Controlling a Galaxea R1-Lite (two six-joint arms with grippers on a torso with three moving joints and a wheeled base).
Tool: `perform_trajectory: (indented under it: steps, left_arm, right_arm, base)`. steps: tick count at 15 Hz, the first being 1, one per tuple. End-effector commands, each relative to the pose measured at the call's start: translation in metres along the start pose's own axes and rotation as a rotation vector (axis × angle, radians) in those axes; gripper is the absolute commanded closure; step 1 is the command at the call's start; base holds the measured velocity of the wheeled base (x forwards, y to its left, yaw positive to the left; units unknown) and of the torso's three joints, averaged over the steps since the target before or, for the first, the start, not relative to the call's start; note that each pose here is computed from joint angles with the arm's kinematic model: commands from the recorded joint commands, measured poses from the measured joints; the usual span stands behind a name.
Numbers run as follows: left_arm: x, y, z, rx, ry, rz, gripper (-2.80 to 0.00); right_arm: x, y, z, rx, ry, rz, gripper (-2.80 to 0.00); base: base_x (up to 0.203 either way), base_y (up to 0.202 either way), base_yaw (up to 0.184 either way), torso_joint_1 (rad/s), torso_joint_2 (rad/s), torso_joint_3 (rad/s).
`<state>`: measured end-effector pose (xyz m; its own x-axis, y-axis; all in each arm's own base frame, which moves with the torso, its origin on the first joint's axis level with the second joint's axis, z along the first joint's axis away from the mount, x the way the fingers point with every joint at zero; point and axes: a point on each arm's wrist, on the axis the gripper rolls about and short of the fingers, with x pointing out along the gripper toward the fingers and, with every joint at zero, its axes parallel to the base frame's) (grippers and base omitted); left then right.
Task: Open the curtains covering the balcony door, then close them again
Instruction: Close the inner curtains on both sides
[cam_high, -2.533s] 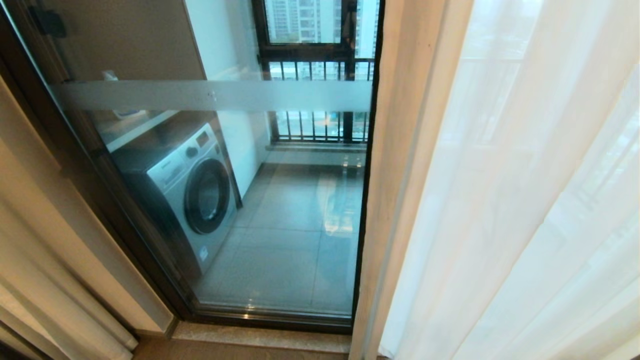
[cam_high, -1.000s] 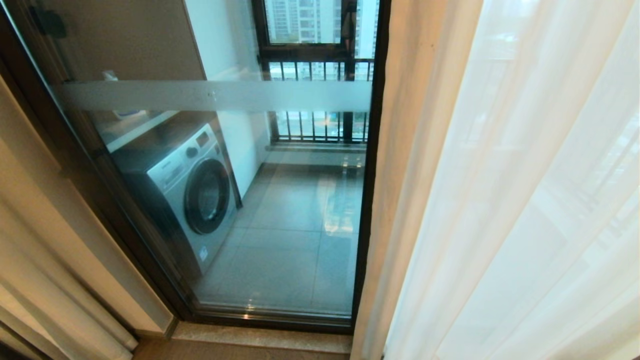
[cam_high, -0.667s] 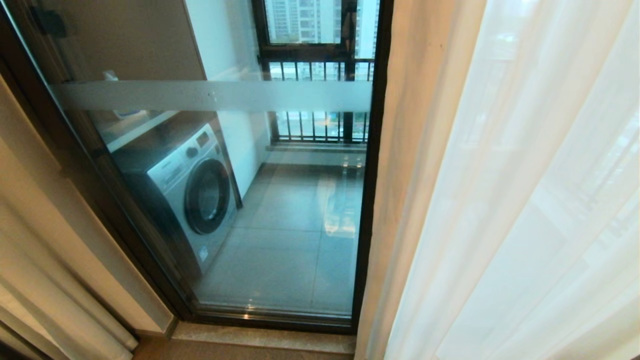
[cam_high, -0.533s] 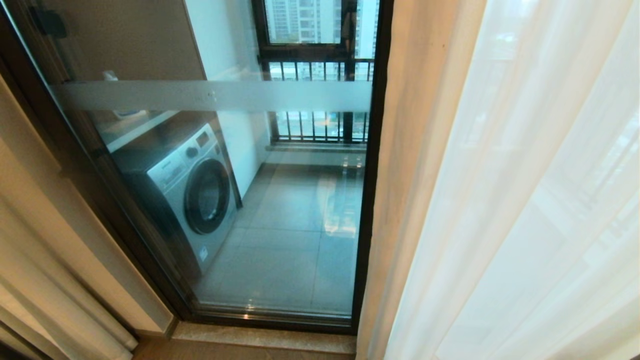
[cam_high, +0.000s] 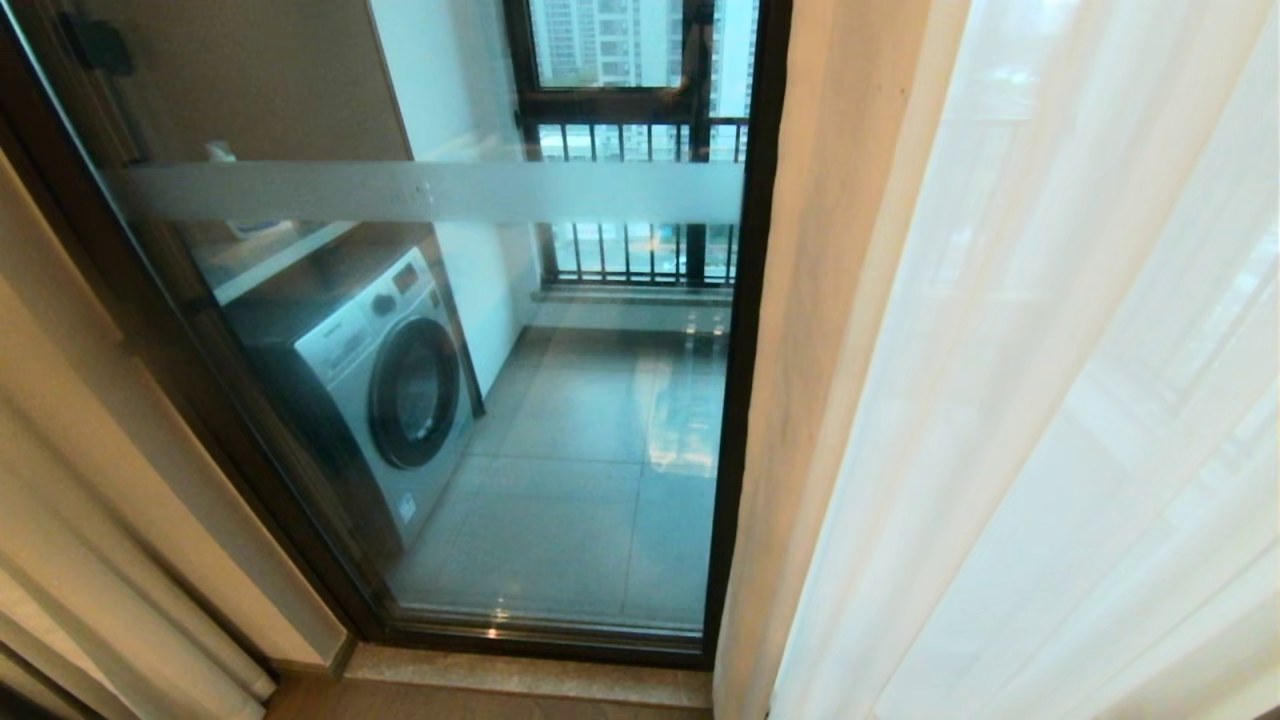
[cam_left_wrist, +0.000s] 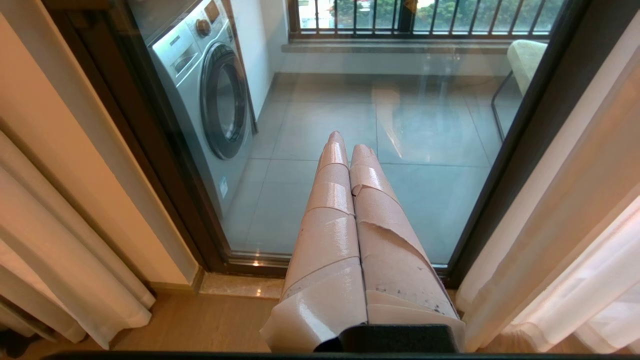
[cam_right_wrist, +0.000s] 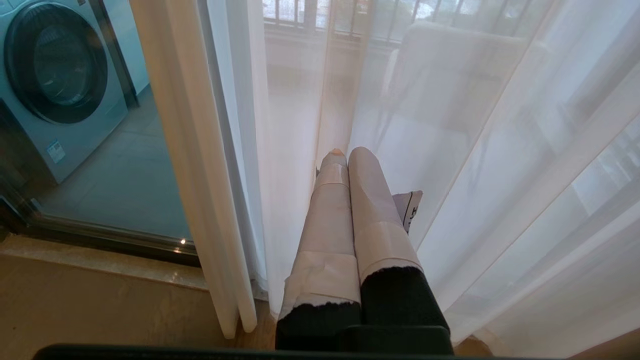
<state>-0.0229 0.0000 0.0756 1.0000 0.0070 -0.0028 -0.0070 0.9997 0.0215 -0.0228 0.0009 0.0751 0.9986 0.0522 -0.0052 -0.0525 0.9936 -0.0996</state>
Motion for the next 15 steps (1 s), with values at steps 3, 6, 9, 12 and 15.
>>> perform_trajectory:
  steps: [3,6,9,12,15]
  left_arm:
    - [0.0001,0.0,0.0,0.0,0.0,0.001,0.0]
    - [0.0,0.0,0.0,0.0,-0.001,0.001,0.0]
    - [0.0001,0.0,0.0,0.0,0.0,0.001,0.0]
    - [0.0001,0.0,0.0,0.0,0.0,0.001,0.0]
    - [0.0001,-0.0001,0.0,-0.003,0.0,-0.003,0.0]
  right_arm:
    - [-0.0001,0.0,-0.0002,0.003,0.001,0.002,0.0]
    - [-0.0001,0.0,-0.0002,0.002,0.001,0.0,0.0]
    - [-0.0001,0.0001,0.0,0.002,0.0,-0.003,0.0]
    - [-0.0001,0.0002,0.0,-0.001,0.0,-0.005,0.0]
    - [-0.0001,0.0002,-0.0002,-0.004,0.001,-0.005,0.0]
  base:
    - [0.0,0.0,0.0,0.0,0.0,0.0]
    - [0.0,0.0,0.0,0.0,0.0,0.0]
    - [0.0,0.0,0.0,0.0,0.0,0.0]
    - [0.0,0.0,0.0,0.0,0.0,0.0]
    - [0.0,0.0,0.0,0.0,0.0,0.0]
